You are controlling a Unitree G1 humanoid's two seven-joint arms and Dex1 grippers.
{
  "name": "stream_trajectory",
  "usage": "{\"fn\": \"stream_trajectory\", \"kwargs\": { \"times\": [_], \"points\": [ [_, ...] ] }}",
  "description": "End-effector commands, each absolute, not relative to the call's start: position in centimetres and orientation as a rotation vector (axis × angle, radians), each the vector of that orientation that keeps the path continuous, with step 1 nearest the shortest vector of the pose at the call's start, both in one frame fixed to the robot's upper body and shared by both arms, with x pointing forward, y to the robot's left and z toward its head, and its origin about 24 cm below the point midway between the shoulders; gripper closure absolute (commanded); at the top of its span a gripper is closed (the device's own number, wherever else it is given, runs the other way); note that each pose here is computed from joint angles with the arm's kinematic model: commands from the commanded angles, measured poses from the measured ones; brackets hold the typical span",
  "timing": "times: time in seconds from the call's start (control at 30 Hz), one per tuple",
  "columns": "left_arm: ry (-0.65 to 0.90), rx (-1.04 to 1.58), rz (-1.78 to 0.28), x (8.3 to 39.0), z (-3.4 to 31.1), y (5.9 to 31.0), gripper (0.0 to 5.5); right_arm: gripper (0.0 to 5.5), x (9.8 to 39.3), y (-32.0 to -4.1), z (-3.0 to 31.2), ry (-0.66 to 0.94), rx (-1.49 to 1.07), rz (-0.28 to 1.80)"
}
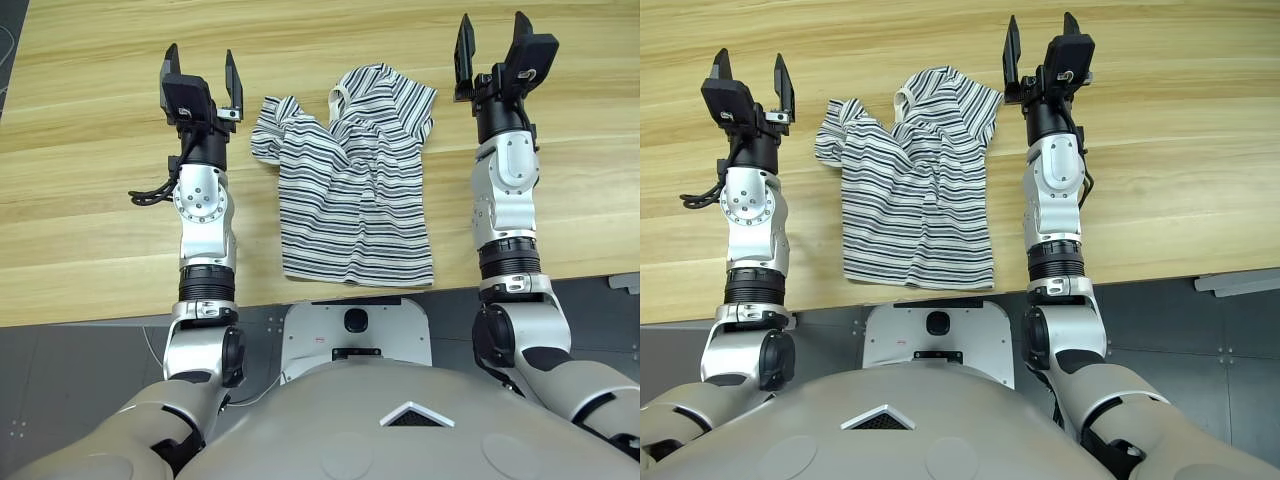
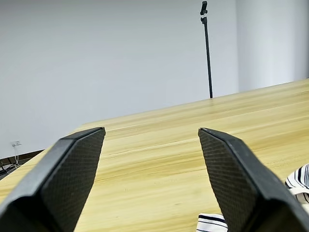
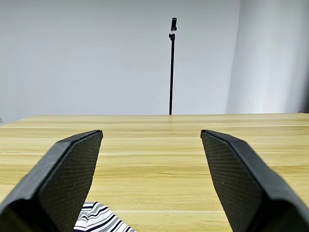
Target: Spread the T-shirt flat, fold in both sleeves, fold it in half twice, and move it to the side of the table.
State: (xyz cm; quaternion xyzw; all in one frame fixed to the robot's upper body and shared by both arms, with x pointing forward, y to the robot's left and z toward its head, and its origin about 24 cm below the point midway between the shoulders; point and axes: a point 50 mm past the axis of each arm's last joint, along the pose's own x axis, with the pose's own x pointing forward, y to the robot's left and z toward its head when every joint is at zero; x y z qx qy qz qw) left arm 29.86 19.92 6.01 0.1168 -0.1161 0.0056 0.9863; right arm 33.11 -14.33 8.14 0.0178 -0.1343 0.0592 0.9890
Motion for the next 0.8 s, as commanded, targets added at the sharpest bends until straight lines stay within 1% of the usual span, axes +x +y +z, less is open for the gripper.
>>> {"fn": "stream_trajectory", "kwargs": {
  "times": [0.03,0.13,0.23,0.27,0.37,0.43,0.57,0.67,0.73,0.8],
  "points": [
    [-0.210,0.406,-0.168,29.9,5.0,17.6,1.91,1.73,33.2,-14.2,8.5,-0.282,0.028,0.126],
    [-0.177,0.568,-0.389,29.7,4.0,15.5,1.91,1.73,33.1,-14.1,8.7,-0.287,0.020,0.133],
    [-0.136,0.724,-0.566,29.6,3.1,14.3,1.91,1.73,33.0,-14.0,8.7,-0.288,0.018,0.138],
    [-0.114,0.848,-0.631,29.6,2.7,14.1,1.91,1.73,33.0,-13.9,8.8,-0.290,0.019,0.141],
    [-0.020,1.197,-0.762,30.1,1.3,15.0,1.91,1.73,33.0,-13.6,9.0,-0.291,0.020,0.151],
    [0.040,1.327,-0.880,30.0,0.8,15.8,1.91,1.73,33.0,-13.5,9.1,-0.292,0.019,0.155],
    [0.123,1.363,-1.157,28.2,0.6,16.6,1.91,1.73,32.9,-13.6,9.4,-0.300,0.005,0.154],
    [0.195,1.330,-1.357,25.8,0.4,17.5,1.91,1.73,33.0,-13.5,9.5,-0.303,0.000,0.154],
    [0.238,1.332,-1.450,24.1,0.5,18.3,1.91,1.73,32.9,-13.4,9.5,-0.303,-0.010,0.158],
    [0.243,1.317,-1.494,22.7,0.9,18.6,1.91,1.73,32.9,-13.2,9.5,-0.305,-0.026,0.166]
  ]
}}
